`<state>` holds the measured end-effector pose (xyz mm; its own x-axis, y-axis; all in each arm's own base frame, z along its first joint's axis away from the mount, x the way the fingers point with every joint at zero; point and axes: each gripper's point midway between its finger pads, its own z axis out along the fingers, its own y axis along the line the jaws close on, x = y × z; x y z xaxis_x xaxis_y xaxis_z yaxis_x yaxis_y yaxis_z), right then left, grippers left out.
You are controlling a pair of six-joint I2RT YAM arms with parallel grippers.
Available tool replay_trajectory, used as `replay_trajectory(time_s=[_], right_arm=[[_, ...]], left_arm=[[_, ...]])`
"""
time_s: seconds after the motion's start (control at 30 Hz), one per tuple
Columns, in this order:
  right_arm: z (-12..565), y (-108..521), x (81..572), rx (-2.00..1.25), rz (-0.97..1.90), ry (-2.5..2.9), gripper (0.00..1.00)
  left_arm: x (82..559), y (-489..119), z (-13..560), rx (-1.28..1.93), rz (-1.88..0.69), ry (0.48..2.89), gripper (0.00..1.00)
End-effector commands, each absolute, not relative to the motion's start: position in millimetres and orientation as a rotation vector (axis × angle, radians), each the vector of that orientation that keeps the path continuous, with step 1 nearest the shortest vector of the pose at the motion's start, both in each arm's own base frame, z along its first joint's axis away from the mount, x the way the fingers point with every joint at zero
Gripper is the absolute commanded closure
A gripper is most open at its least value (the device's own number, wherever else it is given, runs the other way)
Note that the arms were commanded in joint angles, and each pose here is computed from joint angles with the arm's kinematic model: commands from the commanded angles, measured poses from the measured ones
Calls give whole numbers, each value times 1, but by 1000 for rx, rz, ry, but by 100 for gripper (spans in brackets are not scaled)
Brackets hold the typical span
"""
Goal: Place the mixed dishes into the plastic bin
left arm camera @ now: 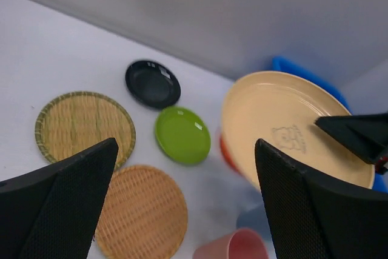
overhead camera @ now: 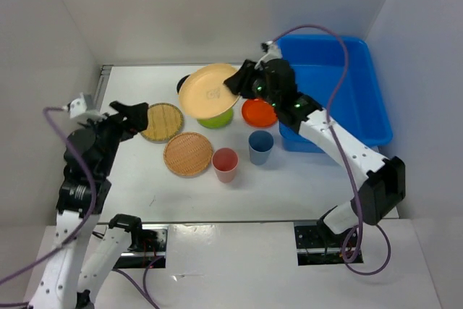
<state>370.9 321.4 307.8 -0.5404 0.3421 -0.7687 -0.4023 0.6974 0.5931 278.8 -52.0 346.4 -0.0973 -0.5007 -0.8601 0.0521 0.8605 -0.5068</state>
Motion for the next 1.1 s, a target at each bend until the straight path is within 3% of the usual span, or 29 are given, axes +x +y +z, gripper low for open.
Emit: replay_trajectory(time_s=[0.0, 0.17, 0.3, 0.43, 0.67, 0.87, 1.07], right_arm=[[418, 225, 398, 227, 824, 1625, 100], [429, 118, 423, 553, 670, 1475, 100], [413, 53, 441, 754, 552, 1385, 100], [369, -2, 476, 887, 437, 1404, 100], [293, -45, 534, 1012, 219, 1502, 100], [216, -70, 567, 1088, 57, 1574, 100], [182, -109, 583, 1171, 5, 1550, 100]], left_arm=[[257, -5, 371, -612, -404, 1356, 0], [260, 4, 344, -750, -422, 1338, 0], [315, -14, 308, -749, -407, 1532, 0], [339, -7, 276, -826, -332, 1649, 0], [329, 36, 239, -995, -274, 1533, 0], [355, 64, 174, -1064, -154, 1745, 0], [382, 67, 136, -1063, -142, 1897, 0]])
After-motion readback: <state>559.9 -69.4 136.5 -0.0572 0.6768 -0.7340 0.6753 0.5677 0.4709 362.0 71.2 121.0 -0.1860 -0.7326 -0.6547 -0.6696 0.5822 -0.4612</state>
